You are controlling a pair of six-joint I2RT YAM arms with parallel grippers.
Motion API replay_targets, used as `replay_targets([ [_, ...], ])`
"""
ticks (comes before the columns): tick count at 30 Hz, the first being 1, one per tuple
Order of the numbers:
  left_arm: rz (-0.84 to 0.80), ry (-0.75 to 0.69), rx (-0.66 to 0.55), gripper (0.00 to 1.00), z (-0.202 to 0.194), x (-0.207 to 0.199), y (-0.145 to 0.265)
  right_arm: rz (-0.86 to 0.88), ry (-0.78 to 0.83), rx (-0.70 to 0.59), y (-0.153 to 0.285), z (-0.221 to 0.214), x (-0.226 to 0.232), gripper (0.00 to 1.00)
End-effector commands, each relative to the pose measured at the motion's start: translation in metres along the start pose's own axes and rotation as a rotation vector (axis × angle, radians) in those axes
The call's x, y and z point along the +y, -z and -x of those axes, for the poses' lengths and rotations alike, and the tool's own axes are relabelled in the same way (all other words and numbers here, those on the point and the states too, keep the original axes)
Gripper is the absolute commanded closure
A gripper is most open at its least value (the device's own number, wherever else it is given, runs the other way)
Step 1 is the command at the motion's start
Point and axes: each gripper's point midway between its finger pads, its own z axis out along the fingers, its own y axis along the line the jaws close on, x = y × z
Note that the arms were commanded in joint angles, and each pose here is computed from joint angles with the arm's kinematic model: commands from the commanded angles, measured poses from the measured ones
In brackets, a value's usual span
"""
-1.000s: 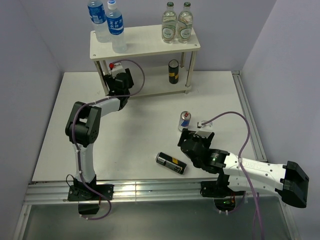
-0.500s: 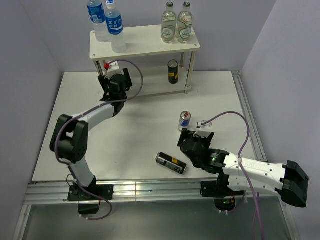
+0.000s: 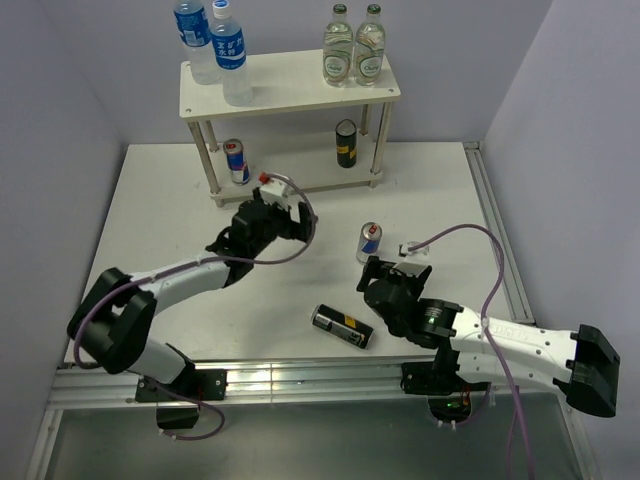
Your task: Place and organize the beverage onto the shelf
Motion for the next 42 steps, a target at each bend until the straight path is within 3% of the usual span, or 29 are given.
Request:
replay_targets([
  [1, -0.297, -0.019, 0.099, 0.02, -0.044, -0.066, 0.003, -0.027, -0.113, -0.082, 0.006, 0.026, -0.007, 0.01],
  [7, -0.395, -0.034, 0.161, 0.04, -0.093, -0.115, -0.009, -0.030, -0.297, -0.167, 0.018, 0.037, -0.040, 0.01],
  [11, -0.415, -0.042, 0.148, 0.04, -0.097, -0.138, -0.022, -0.010, -0.343, -0.196, 0.021, 0.043, -0.045, 0.02],
  [17, -0.442, -0.049, 0.102, 0.03, -0.093, -0.163, -0.033, -0.011, -0.331, -0.194, 0.021, 0.044, -0.043, 0.02],
  [33, -0.406, -0.071, 0.060, 0.06, -0.107, -0.182, -0.090, -0.009, -0.290, -0.180, 0.018, 0.039, -0.037, 0.01],
  [35, -0.402, -0.069, 0.071, 0.31, -0.111, -0.184, -0.098, -0.005, -0.291, -0.179, 0.018, 0.039, -0.036, 0.01],
  [37, -0.347, -0.061, 0.062, 0.48, -0.109, -0.177, -0.106, -0.010, -0.282, -0.175, 0.017, 0.038, -0.035, 0.00],
  [39, -0.308, -0.051, 0.052, 0.94, -0.105, -0.171, -0.108, -0.011, -0.276, -0.172, 0.017, 0.038, -0.034, 0.00],
  [40, -0.275, -0.046, 0.045, 1.00, -0.099, -0.165, -0.105, -0.012, -0.275, -0.171, 0.017, 0.038, -0.034, 0.00],
  [42, -0.231, -0.053, 0.010, 1.00, -0.086, -0.156, -0.100, -0.013, -0.272, -0.171, 0.017, 0.038, -0.034, 0.00],
])
